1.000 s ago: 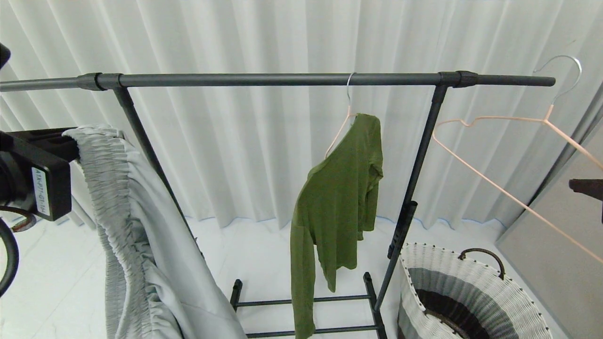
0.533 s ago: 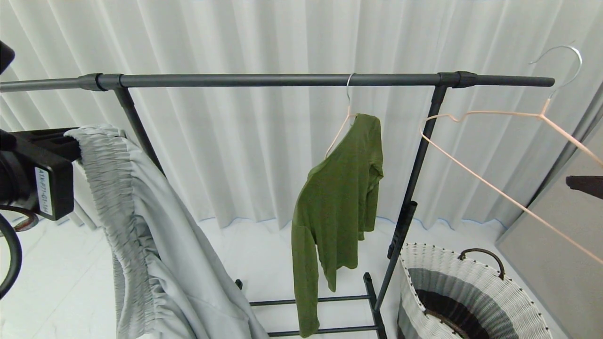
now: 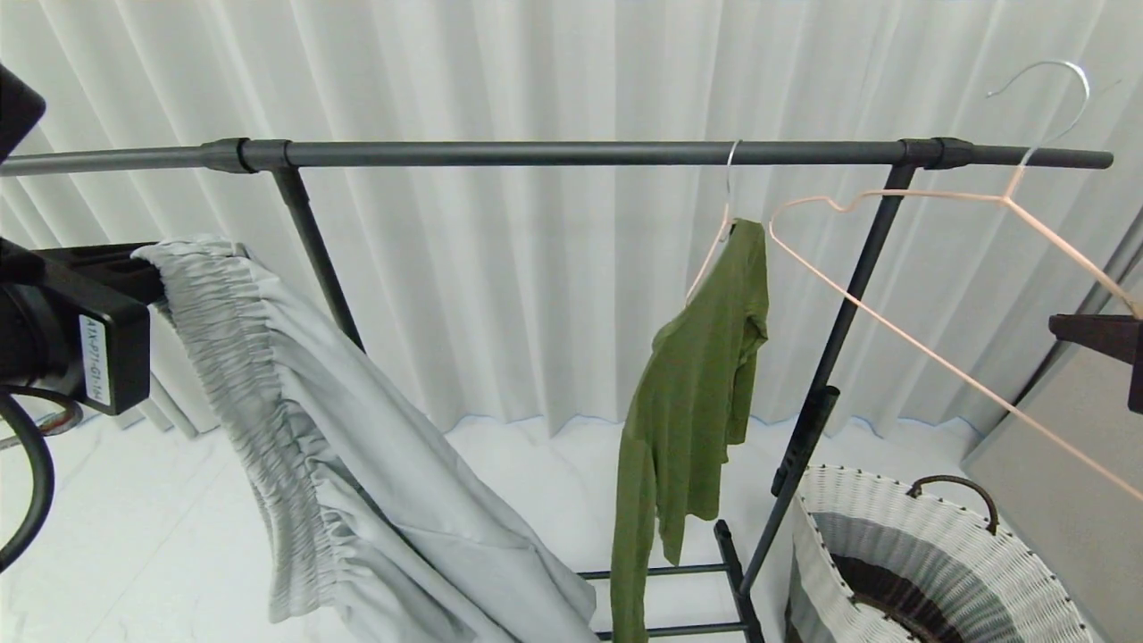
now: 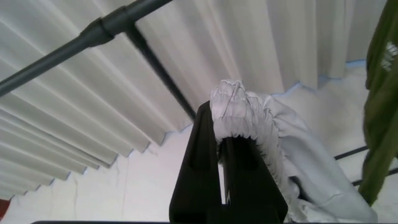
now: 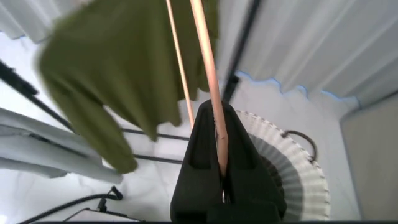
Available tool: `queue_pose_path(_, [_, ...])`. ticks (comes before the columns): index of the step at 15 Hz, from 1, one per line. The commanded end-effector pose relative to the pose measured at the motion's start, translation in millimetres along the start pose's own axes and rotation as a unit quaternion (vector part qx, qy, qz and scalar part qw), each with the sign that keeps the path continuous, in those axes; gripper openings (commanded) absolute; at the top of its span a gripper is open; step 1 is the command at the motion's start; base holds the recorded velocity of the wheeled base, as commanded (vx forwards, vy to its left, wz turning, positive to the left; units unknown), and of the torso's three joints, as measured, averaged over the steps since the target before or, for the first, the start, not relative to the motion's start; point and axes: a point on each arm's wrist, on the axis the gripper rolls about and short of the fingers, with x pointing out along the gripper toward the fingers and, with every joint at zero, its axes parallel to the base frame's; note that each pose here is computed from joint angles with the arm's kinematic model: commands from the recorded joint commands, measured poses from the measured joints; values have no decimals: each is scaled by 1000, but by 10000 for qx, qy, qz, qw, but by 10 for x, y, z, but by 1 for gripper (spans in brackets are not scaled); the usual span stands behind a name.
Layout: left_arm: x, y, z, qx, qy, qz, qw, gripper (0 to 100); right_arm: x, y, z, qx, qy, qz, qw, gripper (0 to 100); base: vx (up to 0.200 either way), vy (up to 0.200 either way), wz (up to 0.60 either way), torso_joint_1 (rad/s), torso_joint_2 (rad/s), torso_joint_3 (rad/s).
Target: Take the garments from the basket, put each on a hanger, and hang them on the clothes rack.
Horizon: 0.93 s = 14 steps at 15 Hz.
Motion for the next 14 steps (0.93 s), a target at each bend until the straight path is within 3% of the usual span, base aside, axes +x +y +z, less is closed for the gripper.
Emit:
queue_pose_path(1, [11,-7,-4,4,19,-13,10000,0,1,9,7,-3,-12,42,10000,0,0,0,0,0,0,0])
queue_pose_path(7, [42,-19,0,-6,-20,4,10000,0,-16,56,66,-4,-307,328,9990,0,0,0,0,0,0,0])
queue_pose_path(11, [92,-55,0,185,33,-62,9998,0,12,322,60,-166,-330,1122,9930,0,0,0,0,0,0,0])
queue_pose_path(14, [204,-85,47,199,103,-78,9997,0,-28,580,6,-303,-186,1886,9814,0,0,0,0,0,0,0])
